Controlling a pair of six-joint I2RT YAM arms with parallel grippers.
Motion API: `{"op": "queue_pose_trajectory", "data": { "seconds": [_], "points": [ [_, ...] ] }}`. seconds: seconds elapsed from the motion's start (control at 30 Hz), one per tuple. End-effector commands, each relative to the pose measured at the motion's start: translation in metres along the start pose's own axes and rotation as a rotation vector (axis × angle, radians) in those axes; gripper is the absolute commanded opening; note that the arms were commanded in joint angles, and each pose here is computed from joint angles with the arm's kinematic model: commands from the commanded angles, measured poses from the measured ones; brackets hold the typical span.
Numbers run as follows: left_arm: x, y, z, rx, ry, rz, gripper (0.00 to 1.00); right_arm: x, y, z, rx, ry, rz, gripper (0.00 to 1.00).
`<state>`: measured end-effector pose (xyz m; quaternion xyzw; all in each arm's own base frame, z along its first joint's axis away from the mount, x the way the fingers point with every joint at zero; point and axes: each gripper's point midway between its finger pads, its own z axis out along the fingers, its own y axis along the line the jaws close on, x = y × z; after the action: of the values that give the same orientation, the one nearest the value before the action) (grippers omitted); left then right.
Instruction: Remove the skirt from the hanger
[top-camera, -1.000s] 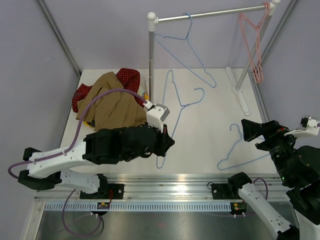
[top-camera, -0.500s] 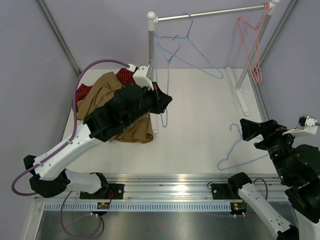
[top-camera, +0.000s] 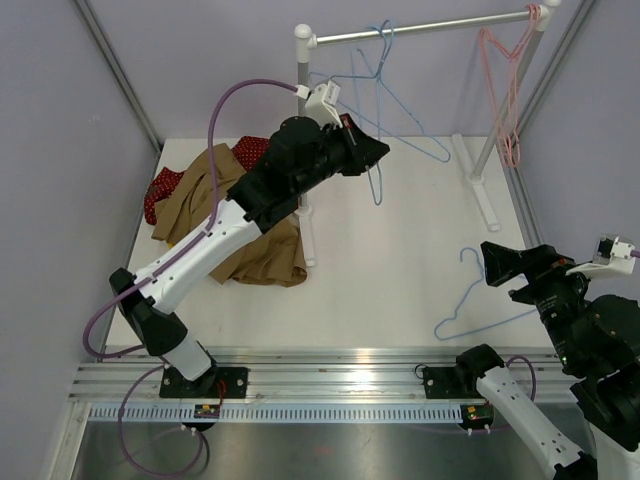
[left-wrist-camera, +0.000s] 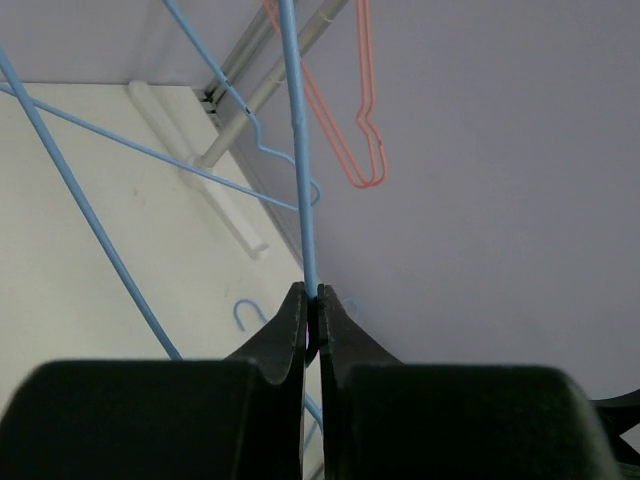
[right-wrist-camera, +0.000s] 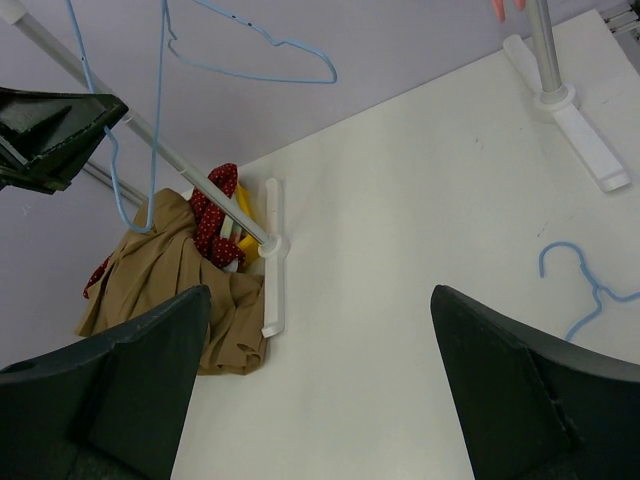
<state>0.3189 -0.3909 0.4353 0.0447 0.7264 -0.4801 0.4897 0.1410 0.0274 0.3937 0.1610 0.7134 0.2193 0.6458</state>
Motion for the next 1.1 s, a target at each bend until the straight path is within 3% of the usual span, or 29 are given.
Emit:
{"op": "queue_pose_trajectory", "data": {
  "seconds": [0.0,0.37,0.67,0.8,0.9,0.93,1.07],
  "points": [
    [-0.037,-0.054,-0.008,0.182,-0.099,-0.045,0.0,0.0,-0.007,-0.002,0.018,-0.014,-0.016,0.99],
    [-0.074,0.021,0.021,-0.059,-0.239,-0.137,0.0,0.001,-0.009,-0.005,0.023,-0.015,-0.028,0.99],
    [-0.049,0.069,0.048,-0.168,-0.125,-0.202,0.0,-0.001,-0.014,-0.009,0.038,-0.024,-0.037,0.99],
    [-0.036,0.078,0.04,-0.184,-0.104,-0.219,0.07,-0.001,-0.012,-0.009,0.031,-0.023,-0.033,0.99],
    [-0.029,0.079,0.032,-0.182,-0.093,-0.216,0.25,-0.004,-0.012,-0.008,0.035,-0.029,-0.046,0.99],
    [-0.027,0.079,0.03,-0.181,-0.09,-0.215,0.41,-0.009,-0.012,-0.009,0.043,-0.044,-0.052,0.99],
    [-0.015,0.079,0.019,-0.175,-0.039,-0.174,0.75,-0.05,-0.008,-0.02,0.065,-0.145,-0.121,0.99]
  ]
}}
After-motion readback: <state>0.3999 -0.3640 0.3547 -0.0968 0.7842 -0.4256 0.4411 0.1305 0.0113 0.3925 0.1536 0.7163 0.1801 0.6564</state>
